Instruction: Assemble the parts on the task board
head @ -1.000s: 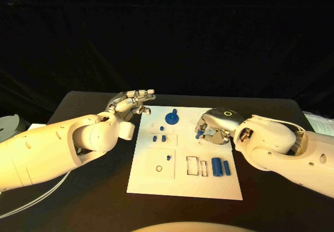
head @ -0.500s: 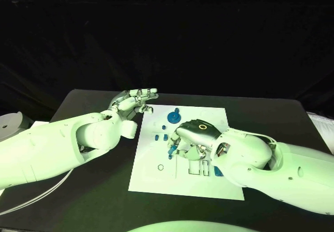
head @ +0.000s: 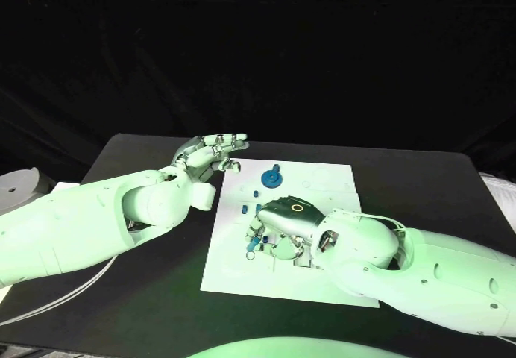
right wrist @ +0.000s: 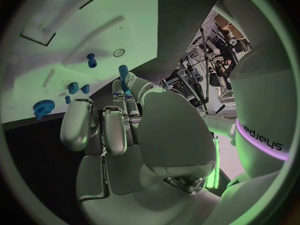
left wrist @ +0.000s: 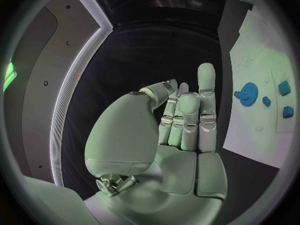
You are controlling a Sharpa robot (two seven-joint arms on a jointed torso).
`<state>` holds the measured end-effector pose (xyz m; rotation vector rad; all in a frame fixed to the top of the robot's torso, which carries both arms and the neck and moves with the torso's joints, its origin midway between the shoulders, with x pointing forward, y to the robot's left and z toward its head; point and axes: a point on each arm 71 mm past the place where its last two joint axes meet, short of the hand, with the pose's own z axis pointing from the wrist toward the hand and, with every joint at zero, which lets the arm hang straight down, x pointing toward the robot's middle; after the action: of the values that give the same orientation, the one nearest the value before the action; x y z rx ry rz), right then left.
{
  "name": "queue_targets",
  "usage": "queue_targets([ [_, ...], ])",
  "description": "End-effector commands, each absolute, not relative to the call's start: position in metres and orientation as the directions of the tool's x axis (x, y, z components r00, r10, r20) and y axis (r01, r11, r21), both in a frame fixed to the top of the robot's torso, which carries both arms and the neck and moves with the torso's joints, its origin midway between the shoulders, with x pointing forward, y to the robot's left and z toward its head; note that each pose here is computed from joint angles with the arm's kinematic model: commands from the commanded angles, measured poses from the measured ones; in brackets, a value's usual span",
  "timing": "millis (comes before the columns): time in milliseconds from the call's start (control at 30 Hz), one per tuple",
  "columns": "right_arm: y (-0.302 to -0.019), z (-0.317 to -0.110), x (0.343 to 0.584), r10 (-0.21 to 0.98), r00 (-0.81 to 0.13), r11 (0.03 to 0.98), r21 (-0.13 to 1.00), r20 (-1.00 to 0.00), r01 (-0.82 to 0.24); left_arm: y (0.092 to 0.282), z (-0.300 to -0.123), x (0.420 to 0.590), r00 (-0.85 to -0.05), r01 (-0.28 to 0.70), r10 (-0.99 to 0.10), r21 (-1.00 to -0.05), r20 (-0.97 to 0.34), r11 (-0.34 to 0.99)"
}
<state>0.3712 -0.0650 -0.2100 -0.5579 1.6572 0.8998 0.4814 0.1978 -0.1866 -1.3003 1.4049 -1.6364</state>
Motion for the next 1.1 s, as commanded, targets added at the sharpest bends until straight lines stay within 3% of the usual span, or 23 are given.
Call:
queue_targets([
  [33,-0.063,-0.218,0.371,0.037,-0.288,0.593,0.254,-0.957,-0.764,0.195,-0.186,0.481,-0.347,-0.143,-0.890,-0.955,0.294,-0.260],
  [1100,-0.053,-0.240,0.374,-0.036,-0.309,0.611,0.224,-0.950,-0.759,0.195,-0.186,0.481,-0.349,-0.146,-0.889,-0.955,0.295,-0.260],
])
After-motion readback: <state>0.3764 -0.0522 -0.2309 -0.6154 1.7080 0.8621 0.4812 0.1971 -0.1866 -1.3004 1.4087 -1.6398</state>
